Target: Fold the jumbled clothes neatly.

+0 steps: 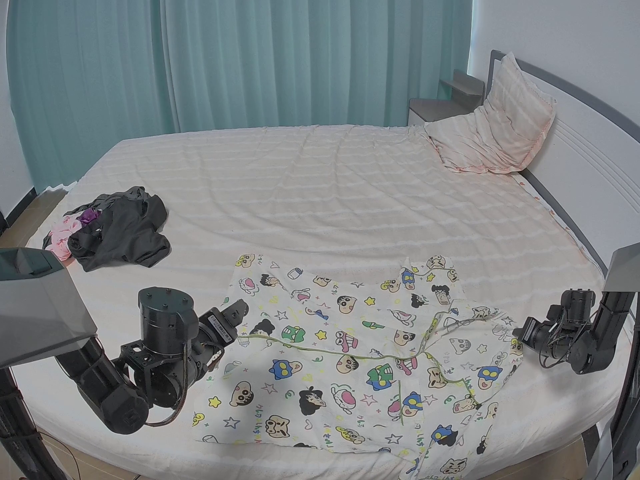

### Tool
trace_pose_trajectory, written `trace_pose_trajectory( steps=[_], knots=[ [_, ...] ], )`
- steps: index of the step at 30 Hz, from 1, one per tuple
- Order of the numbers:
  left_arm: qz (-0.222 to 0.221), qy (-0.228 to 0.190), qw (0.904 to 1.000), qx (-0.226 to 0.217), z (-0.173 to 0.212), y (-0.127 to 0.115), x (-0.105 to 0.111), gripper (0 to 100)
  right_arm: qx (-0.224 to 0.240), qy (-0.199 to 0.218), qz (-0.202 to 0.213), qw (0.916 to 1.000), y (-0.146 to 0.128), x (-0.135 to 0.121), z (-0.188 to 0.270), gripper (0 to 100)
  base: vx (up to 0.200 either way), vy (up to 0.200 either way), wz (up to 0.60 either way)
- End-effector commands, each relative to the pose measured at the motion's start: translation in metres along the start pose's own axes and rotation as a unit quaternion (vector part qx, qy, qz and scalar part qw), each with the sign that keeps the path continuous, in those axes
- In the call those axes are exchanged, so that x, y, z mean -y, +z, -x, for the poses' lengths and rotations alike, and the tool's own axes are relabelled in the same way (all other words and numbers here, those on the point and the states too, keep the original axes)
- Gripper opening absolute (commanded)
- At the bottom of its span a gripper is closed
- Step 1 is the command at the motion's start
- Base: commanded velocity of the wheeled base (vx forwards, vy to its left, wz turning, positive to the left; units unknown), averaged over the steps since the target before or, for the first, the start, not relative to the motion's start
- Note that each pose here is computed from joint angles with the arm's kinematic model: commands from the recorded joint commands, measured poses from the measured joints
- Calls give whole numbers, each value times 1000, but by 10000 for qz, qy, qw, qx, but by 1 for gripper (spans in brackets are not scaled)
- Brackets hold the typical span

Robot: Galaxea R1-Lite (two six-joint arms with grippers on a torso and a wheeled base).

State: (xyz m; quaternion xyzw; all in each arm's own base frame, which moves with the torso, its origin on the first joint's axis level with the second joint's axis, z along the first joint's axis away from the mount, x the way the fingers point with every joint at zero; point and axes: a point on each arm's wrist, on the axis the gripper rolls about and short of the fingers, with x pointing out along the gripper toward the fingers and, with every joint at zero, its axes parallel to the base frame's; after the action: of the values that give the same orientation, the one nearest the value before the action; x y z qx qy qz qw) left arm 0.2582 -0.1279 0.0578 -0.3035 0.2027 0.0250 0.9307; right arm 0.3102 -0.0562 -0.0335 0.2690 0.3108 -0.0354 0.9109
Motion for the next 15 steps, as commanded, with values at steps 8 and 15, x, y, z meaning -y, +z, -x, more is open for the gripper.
trace_pose_trajectory(
  steps=[8, 15],
  knots=[
    [-21, 0, 10000, -23, 1, -1, 0, 100, 207, -241, -104, 9994, 11, 19, 5, 0, 0, 0, 0],
    [-61, -42, 9999, -88, 3, -6, 2, 100, 308, -430, -74, 9986, 13, 20, 3, 100, 0, 0, 0]
  ],
)
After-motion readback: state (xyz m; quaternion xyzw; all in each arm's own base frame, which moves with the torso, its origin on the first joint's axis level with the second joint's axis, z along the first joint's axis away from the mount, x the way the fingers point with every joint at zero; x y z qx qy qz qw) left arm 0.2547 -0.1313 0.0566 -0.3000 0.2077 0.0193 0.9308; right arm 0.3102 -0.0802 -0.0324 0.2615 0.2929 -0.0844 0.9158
